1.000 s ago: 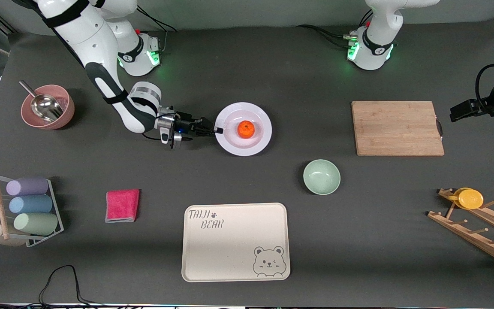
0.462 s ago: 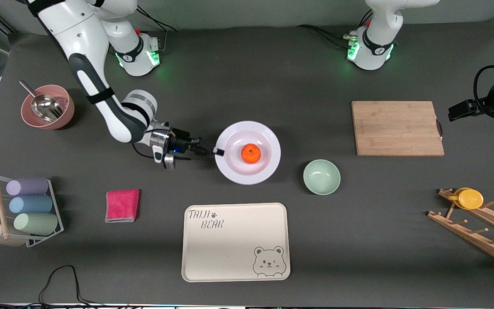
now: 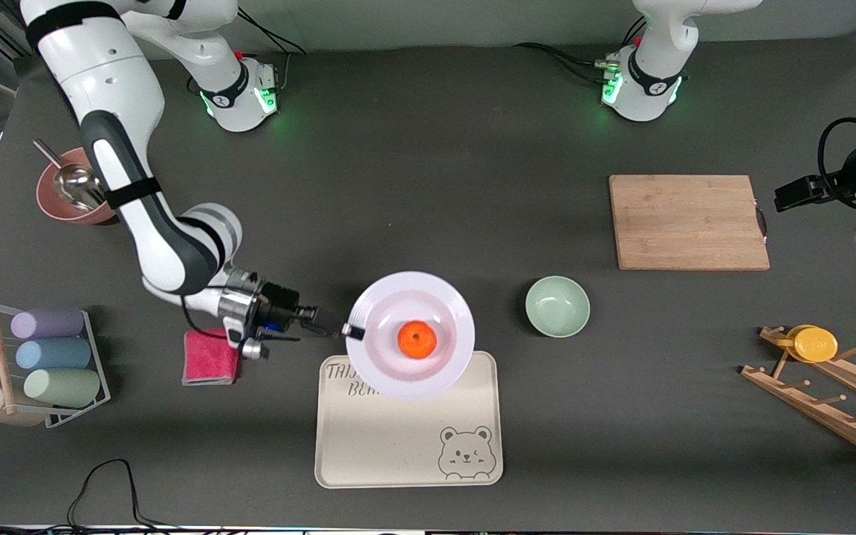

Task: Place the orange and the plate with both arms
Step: 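Slide the plate with the right gripper onto the bear tray, then release the plate rim with the right gripper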

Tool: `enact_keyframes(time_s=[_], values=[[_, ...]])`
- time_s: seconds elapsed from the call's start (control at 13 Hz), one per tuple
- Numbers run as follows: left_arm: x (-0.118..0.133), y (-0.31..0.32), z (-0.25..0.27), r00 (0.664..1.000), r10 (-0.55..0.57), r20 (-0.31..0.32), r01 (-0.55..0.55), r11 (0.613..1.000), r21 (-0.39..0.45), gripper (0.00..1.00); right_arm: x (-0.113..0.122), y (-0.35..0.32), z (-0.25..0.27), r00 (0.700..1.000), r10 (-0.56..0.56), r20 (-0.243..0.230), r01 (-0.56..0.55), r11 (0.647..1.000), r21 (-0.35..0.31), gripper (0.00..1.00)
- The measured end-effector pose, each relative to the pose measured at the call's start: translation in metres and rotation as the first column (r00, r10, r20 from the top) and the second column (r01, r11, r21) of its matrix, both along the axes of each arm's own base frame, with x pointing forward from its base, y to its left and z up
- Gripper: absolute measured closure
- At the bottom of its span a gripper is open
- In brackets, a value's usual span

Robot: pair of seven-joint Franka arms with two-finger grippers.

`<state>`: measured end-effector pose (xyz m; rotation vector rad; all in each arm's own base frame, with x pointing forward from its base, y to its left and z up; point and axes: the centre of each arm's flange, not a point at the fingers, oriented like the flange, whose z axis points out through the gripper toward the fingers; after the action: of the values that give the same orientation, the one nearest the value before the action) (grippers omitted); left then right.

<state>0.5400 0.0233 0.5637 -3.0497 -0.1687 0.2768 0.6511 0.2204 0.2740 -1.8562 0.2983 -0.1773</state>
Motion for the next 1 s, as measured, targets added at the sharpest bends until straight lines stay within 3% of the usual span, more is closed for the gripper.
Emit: enact_keyframes(time_s=[0.31, 0.54, 0.77, 1.0], values=[[0.001, -0.002, -0.001, 1.000, -0.003, -0.002, 0.003, 1.000, 0.000, 0.00, 0.078, -0.023, 0.004, 0.998, -0.024, -0.052, 0.020, 0.998, -0.064, 0.96], [0.001, -0.002, -0.001, 1.000, -0.003, -0.002, 0.003, 1.000, 0.000, 0.00, 0.115, -0.038, -0.033, 0.998, -0.055, -0.039, 0.051, 0.995, -0.086, 0.96], [0.001, -0.002, -0.001, 1.000, -0.004, -0.002, 0.004, 1.000, 0.000, 0.00, 0.131, -0.045, -0.087, 0.997, -0.065, -0.029, 0.061, 0.990, -0.130, 0.96], [0.001, -0.002, -0.001, 1.000, -0.004, -0.003, 0.004, 1.000, 0.000, 0.00, 0.130, -0.046, -0.122, 0.997, -0.065, -0.032, 0.058, 0.982, -0.180, 0.96]])
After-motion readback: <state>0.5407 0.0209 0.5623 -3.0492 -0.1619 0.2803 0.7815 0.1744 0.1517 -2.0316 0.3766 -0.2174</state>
